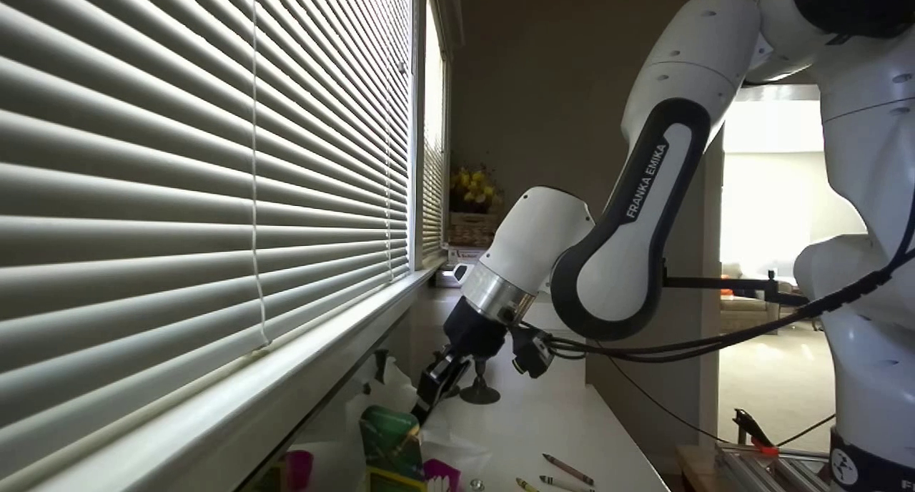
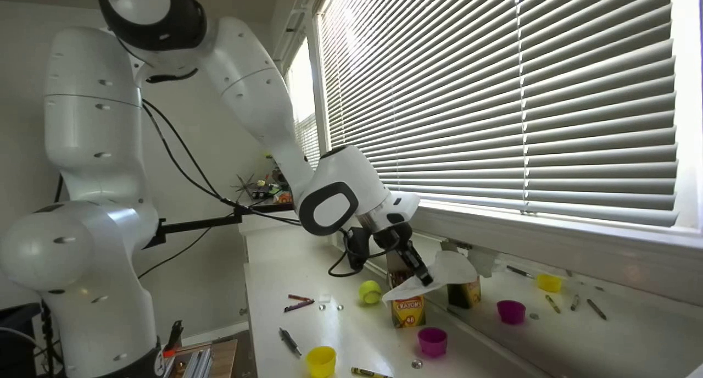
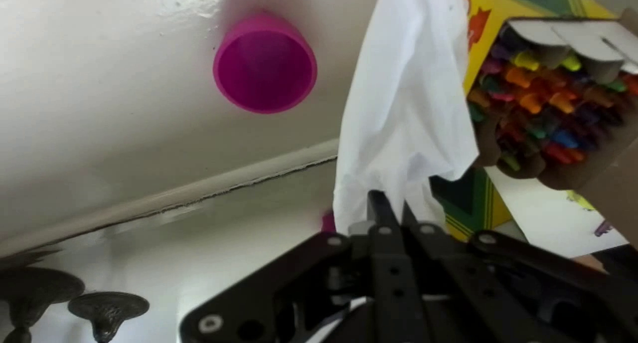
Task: Use the napkin to wipe the reflective part below the window
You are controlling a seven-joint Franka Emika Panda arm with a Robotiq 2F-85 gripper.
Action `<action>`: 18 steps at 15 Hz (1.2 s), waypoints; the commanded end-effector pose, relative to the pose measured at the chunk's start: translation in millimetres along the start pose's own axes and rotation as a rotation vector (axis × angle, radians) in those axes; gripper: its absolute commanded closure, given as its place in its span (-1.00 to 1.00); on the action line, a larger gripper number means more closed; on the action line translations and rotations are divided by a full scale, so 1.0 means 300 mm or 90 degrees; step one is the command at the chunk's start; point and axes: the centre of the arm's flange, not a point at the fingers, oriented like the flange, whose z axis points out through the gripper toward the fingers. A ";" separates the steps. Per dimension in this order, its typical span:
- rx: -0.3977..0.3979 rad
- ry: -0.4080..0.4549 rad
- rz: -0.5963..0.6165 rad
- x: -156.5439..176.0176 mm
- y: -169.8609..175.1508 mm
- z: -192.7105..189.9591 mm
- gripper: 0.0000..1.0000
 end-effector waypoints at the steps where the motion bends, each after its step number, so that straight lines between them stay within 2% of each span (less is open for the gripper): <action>1: 0.027 0.035 0.072 0.012 0.042 0.057 0.99; 7: 0.047 0.087 0.088 0.080 0.040 0.064 0.99; 11: 0.062 0.091 0.057 0.148 0.040 0.083 0.99; 14: 0.071 0.082 0.018 0.186 0.023 0.110 0.99; 18: 0.068 0.032 -0.012 0.187 0.039 0.170 0.99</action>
